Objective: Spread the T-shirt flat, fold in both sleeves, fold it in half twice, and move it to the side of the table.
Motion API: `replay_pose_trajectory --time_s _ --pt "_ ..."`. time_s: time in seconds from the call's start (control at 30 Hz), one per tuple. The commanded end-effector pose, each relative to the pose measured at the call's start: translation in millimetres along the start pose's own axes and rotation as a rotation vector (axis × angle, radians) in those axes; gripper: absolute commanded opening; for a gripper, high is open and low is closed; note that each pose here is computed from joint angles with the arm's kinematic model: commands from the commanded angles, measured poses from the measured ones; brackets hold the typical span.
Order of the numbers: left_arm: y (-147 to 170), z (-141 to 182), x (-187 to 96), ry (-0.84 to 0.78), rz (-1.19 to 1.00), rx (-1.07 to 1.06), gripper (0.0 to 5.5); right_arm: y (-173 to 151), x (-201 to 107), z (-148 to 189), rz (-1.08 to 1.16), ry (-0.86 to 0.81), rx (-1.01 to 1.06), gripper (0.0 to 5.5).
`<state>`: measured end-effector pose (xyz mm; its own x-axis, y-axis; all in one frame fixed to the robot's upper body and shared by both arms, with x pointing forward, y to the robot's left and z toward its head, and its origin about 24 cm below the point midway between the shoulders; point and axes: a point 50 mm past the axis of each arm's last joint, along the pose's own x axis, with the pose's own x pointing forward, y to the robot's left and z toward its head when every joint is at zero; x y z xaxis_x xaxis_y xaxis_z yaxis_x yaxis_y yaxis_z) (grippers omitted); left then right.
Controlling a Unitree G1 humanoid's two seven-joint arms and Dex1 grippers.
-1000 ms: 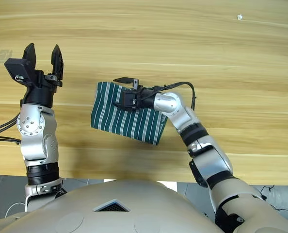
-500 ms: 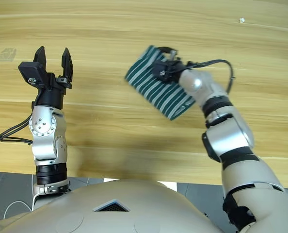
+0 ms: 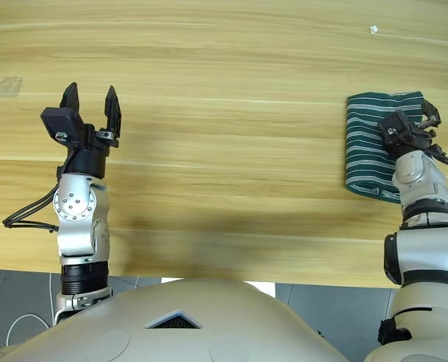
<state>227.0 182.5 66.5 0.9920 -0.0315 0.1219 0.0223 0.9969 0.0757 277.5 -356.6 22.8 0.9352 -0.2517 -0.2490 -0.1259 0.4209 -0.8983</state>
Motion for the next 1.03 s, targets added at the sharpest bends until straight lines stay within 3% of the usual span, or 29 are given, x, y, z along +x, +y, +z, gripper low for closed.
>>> replay_pose_trajectory --time_s 0.03,0.13,0.2,0.3,0.4,0.47,0.67,1.03 --pt "-1.7 -1.2 0.8 -0.002 -0.014 0.011 3.3 -27.2 15.9 44.4 -0.15 -0.203 0.003 3.84" --pt "-1.0 3.4 4.3 -0.029 -0.009 0.019 3.3 -58.8 19.0 92.1 -0.348 -0.448 0.132 3.84" --pt "-5.7 11.3 12.3 -0.076 -0.012 0.035 3.3 -62.6 10.4 126.2 -0.435 -0.657 0.325 3.84" --pt "-19.8 18.8 30.5 -0.124 -0.034 0.029 3.3 -28.5 -6.5 167.3 -0.369 -0.878 0.639 3.84" --pt "-30.5 15.2 44.8 -0.148 -0.025 0.037 3.3 19.5 -27.4 201.4 -0.205 -0.98 1.033 3.84" --pt "-29.6 8.7 40.9 -0.148 0.029 0.045 3.3 41.8 -38.4 213.1 -0.067 -1.028 1.094 3.84" --pt "-33.4 -0.2 31.1 -0.179 0.048 0.102 3.3 40.2 -29.8 184.9 -0.081 -0.932 1.198 3.84" --pt "-32.4 -8.9 34.0 -0.176 0.03 0.121 3.3 46.3 -31.4 184.9 -0.079 -0.928 1.175 3.84"
